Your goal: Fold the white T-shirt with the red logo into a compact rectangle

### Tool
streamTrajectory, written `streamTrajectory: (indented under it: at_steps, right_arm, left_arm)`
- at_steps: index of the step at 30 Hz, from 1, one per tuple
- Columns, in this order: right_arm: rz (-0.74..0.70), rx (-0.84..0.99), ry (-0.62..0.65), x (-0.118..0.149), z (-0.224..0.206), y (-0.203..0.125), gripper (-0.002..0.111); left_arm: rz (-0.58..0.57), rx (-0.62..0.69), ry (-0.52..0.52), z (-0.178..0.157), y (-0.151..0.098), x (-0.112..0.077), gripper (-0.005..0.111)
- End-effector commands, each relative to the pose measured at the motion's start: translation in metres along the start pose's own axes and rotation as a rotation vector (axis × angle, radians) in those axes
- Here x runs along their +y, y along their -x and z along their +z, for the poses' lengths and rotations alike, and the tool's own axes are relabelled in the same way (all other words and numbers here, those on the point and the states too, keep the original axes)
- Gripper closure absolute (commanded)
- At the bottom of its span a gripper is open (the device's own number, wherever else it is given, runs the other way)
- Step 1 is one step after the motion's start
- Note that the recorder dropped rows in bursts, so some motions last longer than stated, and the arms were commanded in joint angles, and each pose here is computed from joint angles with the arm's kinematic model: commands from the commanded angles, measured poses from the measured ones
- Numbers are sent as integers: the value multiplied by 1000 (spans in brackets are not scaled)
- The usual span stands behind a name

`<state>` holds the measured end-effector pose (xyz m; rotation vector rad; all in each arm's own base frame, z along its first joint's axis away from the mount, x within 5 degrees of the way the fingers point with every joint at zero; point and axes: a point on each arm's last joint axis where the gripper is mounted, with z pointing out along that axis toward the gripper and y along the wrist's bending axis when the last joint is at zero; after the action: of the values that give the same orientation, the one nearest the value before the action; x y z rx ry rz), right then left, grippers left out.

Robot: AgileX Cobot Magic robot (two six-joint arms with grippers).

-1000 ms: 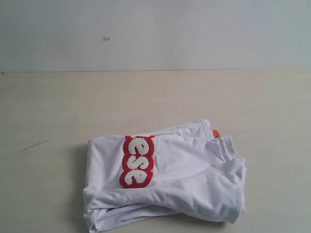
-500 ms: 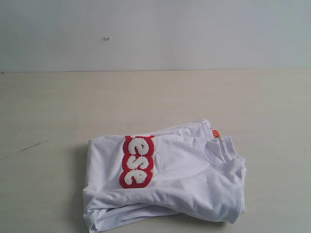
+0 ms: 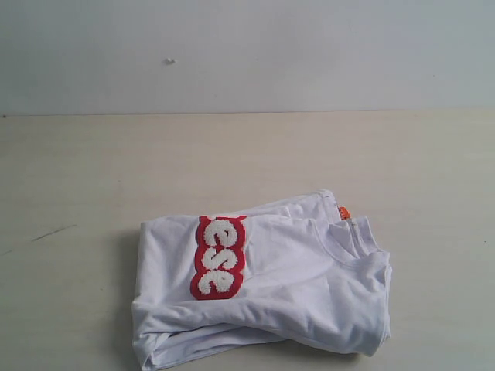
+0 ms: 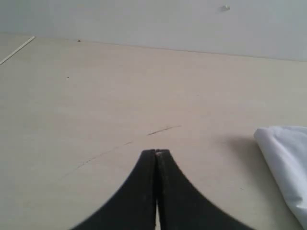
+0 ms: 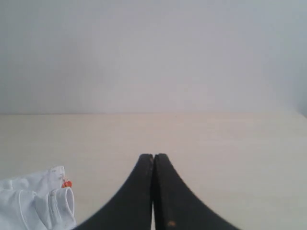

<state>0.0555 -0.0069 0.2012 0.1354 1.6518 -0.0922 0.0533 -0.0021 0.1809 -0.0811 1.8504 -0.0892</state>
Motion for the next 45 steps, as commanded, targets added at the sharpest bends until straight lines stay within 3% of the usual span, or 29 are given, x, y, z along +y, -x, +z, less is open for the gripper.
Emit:
streamTrajectory:
  at_steps: [1, 4, 19, 24, 29, 45]
  right_arm:
    - [45, 41, -9, 0, 0, -7, 108]
    - [42, 113, 0, 1, 0, -14, 108]
    - [34, 138, 0, 1, 0, -16, 108]
    - [126, 138, -41, -3, 0, -16, 108]
    - [54, 139, -35, -3, 0, -16, 108]
    - [56, 139, -35, -2, 0, -16, 108]
  left_arm:
    - [-8, -10, 3, 0, 0, 0, 107]
    - [-8, -10, 3, 0, 0, 0, 107]
    - [-8, -10, 3, 0, 0, 0, 107]
    - [-8, -10, 3, 0, 0, 0, 107]
    - [-8, -10, 3, 0, 0, 0, 107]
    - [-8, -10, 3, 0, 0, 0, 107]
